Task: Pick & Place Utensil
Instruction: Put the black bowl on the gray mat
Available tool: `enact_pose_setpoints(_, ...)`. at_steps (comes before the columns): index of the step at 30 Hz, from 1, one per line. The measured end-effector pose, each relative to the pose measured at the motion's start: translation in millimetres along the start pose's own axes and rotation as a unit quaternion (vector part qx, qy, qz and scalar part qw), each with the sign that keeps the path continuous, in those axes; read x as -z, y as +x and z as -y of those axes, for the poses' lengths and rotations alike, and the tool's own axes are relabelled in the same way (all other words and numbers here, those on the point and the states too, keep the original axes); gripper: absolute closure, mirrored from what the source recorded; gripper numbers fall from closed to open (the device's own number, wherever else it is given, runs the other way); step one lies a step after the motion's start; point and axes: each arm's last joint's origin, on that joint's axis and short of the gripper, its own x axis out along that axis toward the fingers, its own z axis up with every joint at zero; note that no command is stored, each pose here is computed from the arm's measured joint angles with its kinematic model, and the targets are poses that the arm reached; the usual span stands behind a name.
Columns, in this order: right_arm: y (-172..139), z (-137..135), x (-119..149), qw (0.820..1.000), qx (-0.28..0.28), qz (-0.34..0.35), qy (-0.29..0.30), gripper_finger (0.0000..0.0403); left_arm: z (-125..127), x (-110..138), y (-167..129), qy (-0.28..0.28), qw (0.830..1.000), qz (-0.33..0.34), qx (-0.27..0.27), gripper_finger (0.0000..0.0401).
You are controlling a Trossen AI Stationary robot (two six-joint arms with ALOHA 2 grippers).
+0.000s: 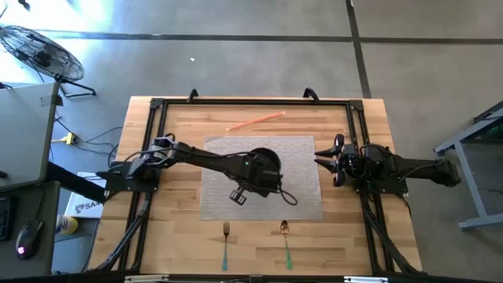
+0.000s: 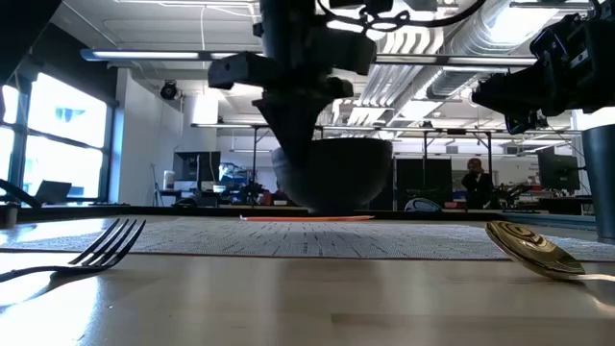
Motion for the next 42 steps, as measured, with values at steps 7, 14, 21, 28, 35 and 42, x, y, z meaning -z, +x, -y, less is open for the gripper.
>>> enact_pose_setpoints(7,0,0,0,1.000,0.000,0.000,0.000,0.0288,-2,-2,1,0.003,1.000,0.012,-0.006,0.0386)
enact_pose_setpoints(14,0,0,0,1.000,0.000,0.000,0.000,0.0288,0,0,3,-0.007,1.000,0.003,0.013,0.0390)
enact_pose_setpoints(21,0,0,0,1.000,0.000,0.000,0.000,0.0288,5,3,15,-0.018,1.000,-0.004,0.019,0.0389)
enact_pose_setpoints(28,0,0,0,1.000,0.000,0.000,0.000,0.0288,5,2,17,-0.021,1.000,0.003,0.017,0.0389)
enact_pose_setpoints(35,0,0,0,1.000,0.000,0.000,0.000,0.0288,5,3,17,-0.046,0.999,-0.003,0.015,0.0388)
enact_pose_setpoints(42,0,0,0,1.000,0.000,0.000,0.000,0.0288,5,2,16,-0.047,0.999,-0.003,0.015,0.0334)
